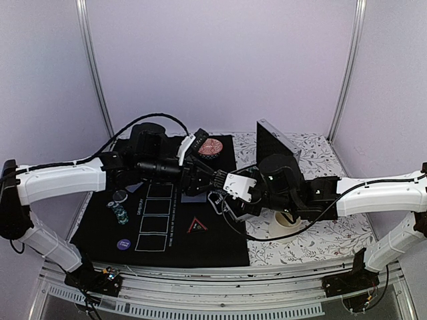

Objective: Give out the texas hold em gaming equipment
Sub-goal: Pick up the poker card from the face-down deck piles.

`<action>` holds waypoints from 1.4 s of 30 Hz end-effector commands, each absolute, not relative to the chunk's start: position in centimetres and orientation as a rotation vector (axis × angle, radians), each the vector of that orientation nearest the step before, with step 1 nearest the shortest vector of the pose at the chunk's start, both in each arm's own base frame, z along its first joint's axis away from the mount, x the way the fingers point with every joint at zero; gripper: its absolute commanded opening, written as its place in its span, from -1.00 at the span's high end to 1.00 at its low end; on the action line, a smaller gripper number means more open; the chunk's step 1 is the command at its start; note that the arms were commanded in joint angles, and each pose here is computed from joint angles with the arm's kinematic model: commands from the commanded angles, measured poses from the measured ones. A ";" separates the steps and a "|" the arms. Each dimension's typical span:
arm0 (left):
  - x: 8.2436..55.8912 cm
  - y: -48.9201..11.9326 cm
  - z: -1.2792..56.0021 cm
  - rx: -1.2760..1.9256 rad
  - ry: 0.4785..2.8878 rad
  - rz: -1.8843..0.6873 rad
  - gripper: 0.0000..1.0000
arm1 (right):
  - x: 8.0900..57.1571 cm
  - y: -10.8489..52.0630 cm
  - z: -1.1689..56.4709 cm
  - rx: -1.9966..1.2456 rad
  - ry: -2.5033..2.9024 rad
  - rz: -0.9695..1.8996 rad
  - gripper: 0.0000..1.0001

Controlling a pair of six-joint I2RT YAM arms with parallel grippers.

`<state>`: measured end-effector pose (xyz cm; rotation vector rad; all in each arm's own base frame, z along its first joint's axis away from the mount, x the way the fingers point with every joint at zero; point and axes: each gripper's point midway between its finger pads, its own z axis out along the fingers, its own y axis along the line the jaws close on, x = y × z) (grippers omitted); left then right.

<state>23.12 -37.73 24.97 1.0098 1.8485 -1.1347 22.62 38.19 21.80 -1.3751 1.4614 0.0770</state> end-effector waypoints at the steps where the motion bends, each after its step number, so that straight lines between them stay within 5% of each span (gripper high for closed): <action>1: 24.1 -39.1 26.1 1.005 1.807 -1.156 -0.48 | 22.7 38.7 22.8 -1.349 1.447 0.088 0.11; 29: 25.4 -37.5 25.3 0.952 1.882 -0.957 0.62 | 22.7 38.4 22.9 -1.341 1.450 0.089 0.11; 32: 25.2 -37.6 25.5 0.958 1.875 -0.971 0.62 | 22.7 38.4 22.8 -1.341 1.450 0.089 0.11; 36: 23.9 -38.7 25.8 1.010 1.841 -1.093 0.35 | 22.6 38.7 22.8 -1.343 1.445 0.100 0.11; 42: 23.3 -39.1 25.5 1.043 1.845 -1.134 0.63 | 22.8 38.7 23.2 -1.335 1.441 0.096 0.11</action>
